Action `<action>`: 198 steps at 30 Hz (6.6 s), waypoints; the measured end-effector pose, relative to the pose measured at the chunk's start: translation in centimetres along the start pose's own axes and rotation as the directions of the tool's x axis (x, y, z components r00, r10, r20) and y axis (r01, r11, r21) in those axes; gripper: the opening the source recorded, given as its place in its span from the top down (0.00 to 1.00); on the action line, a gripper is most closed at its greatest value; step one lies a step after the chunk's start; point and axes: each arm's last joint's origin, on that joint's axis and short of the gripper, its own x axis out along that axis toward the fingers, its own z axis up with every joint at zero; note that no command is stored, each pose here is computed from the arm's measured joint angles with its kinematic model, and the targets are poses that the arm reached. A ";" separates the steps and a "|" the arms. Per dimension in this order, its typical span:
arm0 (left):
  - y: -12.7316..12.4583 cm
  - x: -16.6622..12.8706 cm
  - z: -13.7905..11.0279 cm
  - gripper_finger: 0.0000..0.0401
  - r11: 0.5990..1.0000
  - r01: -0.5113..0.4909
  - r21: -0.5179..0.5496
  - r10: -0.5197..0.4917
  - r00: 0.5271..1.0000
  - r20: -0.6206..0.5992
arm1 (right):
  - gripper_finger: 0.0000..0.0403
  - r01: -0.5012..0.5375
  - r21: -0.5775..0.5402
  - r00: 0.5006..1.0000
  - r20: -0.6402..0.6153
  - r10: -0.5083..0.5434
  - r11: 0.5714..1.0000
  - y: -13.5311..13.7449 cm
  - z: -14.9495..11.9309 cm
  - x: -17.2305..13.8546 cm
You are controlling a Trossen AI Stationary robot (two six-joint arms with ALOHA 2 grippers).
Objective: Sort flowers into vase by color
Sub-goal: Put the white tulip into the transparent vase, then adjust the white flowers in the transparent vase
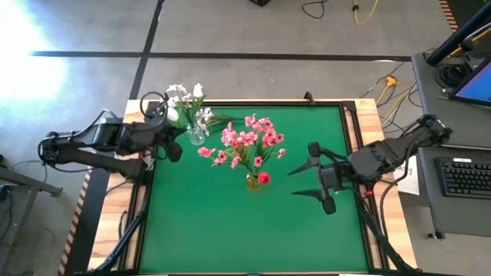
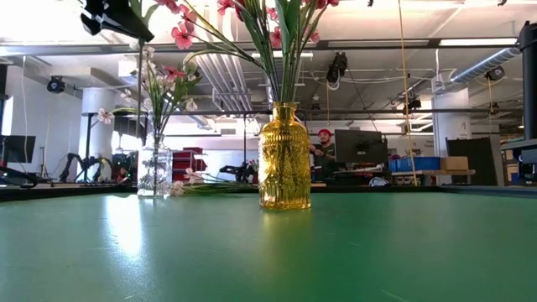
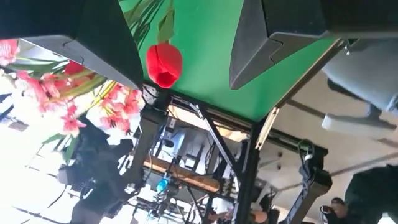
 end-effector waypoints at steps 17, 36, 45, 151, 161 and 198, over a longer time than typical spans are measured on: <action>2.3 0.8 3.6 1.00 0.993 -0.087 0.079 0.079 0.993 0.093 | 0.42 0.016 0.059 0.999 0.051 -0.019 0.998 0.1 -1.2 -0.3; 3.1 1.4 5.7 1.00 0.991 -0.109 0.083 0.104 0.993 0.061 | 0.42 0.013 0.079 0.999 0.040 -0.017 0.997 0.2 -1.3 0.1; 3.2 1.3 5.6 1.00 0.991 -0.109 0.074 0.106 0.993 0.051 | 0.42 0.013 0.079 0.999 0.040 -0.017 0.997 0.2 -1.3 0.1; 4.7 7.7 1.2 0.66 0.986 -0.160 -0.057 0.140 0.957 -0.256 | 0.42 0.116 0.159 0.992 0.029 -0.122 0.980 -0.1 -1.2 0.1; 4.8 6.0 1.9 0.54 0.989 -0.103 -0.103 0.081 0.976 -0.202 | 0.42 0.218 0.173 0.975 0.004 -0.222 0.961 -0.4 -1.3 0.1; 5.0 0.2 4.3 0.53 0.985 0.145 -0.090 -0.135 0.985 0.110 | 0.42 0.614 0.285 0.786 -0.130 -0.605 0.736 -6.9 -3.1 0.2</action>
